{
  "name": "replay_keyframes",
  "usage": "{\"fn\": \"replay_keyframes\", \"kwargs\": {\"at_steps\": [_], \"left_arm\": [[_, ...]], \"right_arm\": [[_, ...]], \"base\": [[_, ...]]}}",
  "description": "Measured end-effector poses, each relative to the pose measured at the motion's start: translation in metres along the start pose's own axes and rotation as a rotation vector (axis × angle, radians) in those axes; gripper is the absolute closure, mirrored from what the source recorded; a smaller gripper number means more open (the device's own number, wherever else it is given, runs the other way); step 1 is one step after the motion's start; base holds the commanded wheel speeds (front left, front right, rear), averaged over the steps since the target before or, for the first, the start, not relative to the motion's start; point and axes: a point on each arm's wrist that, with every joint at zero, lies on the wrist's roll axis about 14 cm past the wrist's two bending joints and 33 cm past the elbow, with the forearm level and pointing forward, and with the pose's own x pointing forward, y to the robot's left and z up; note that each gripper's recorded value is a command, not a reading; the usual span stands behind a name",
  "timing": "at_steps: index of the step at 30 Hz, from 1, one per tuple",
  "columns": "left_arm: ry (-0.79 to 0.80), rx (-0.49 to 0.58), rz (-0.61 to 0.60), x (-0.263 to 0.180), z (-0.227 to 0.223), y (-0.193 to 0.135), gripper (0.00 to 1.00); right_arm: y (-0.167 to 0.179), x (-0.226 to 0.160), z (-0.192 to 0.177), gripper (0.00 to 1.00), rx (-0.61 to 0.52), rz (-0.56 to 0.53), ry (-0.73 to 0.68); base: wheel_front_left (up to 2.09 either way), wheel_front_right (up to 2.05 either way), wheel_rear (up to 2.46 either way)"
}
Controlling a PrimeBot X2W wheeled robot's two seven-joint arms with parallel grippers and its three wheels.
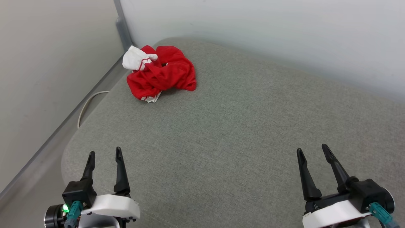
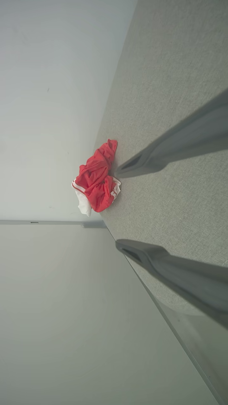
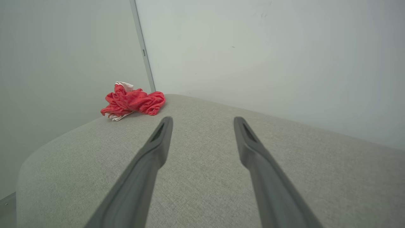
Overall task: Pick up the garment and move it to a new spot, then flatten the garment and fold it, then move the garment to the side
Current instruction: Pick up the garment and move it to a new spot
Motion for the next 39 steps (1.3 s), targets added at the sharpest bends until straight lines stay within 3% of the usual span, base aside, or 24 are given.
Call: {"fn": "replay_keyframes", "kwargs": {"at_steps": [7,17,26,33,39], "left_arm": [[-0.040,0.005,-0.041,0.028,0.012,-0.011,0.00],[-0.207,-0.009,-0.071,0.122,0.067,-0.019,0.00],[-0.292,0.096,-0.175,0.206,0.089,-0.057,0.00],[-0.140,0.147,-0.224,0.266,0.059,-0.079,0.00],[0.244,0.154,-0.282,0.296,0.004,-0.100,0.00]], "right_arm": [[-0.010,0.001,0.000,0.00,-0.018,-0.022,-0.005],[-0.043,0.013,-0.009,0.00,-0.063,-0.080,-0.013],[-0.089,0.021,-0.030,0.00,-0.086,-0.171,-0.001],[-0.120,0.017,-0.049,0.00,-0.102,-0.230,0.027],[-0.137,0.014,-0.059,0.00,-0.117,-0.263,0.041]], "base": [[0.00,0.00,0.00],[0.00,0.00,0.00],[0.00,0.00,0.00],[0.00,0.00,0.00],[0.00,0.00,0.00]]}}
